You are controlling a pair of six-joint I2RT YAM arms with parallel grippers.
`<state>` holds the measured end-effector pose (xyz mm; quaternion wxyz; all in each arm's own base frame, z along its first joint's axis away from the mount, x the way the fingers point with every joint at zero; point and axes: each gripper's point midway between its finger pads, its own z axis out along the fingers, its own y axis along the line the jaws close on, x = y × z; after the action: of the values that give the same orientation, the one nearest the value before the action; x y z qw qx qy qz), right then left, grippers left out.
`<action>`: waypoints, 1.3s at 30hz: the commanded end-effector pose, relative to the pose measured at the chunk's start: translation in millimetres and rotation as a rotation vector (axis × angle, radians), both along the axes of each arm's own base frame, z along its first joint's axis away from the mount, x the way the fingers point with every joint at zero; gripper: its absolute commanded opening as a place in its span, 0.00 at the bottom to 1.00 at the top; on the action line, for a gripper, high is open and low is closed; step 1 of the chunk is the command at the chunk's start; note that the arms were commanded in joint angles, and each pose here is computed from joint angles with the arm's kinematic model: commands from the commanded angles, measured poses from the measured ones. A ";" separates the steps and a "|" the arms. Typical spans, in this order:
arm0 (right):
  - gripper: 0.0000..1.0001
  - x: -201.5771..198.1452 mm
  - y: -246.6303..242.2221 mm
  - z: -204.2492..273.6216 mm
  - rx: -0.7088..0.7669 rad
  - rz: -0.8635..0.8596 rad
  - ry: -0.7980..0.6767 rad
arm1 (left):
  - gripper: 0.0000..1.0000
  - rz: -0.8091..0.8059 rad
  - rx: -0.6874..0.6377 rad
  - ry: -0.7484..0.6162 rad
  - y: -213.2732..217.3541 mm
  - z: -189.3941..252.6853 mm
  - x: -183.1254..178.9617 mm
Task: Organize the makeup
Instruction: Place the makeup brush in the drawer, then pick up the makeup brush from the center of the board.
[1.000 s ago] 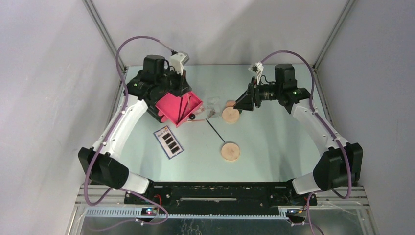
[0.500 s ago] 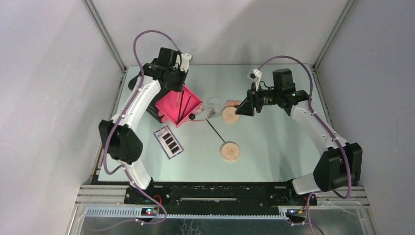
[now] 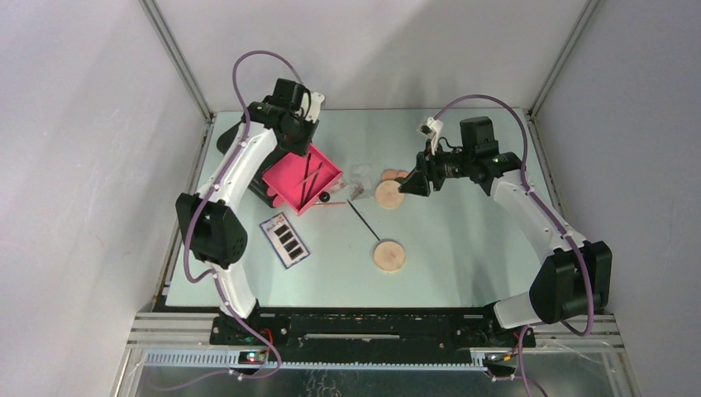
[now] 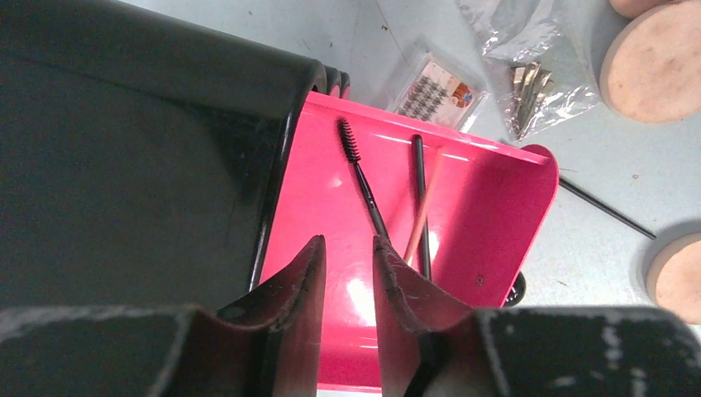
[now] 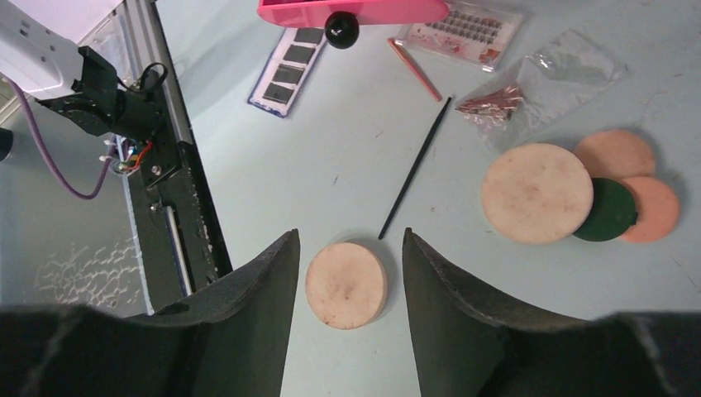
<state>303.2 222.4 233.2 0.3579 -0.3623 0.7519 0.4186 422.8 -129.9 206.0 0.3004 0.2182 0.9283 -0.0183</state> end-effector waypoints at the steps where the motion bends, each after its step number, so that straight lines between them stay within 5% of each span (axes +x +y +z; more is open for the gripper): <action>1: 0.58 1.6 -1.3 -3.5 -0.034 -0.006 -0.035 | 0.34 0.005 0.013 -0.080 5.1 25.3 9.6; 11: 0.59 11.2 18.7 -41.8 -0.224 -0.042 -0.086 | 0.65 -0.082 -0.119 -0.218 -4.6 64.4 -26.7; 21: 0.59 17.5 54.9 -106.4 -0.451 -0.065 -0.093 | 0.95 0.001 -0.143 -0.569 28.5 114.2 -61.1; 39: 0.57 2.3 82.5 -192.3 -0.660 0.009 -0.006 | 0.99 0.031 -0.167 -0.645 40.1 125.7 -77.3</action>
<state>297.6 294.2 36.1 0.2071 -0.4604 0.8490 0.1561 343.5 -93.7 325.2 0.5791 0.1801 0.7947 -0.0260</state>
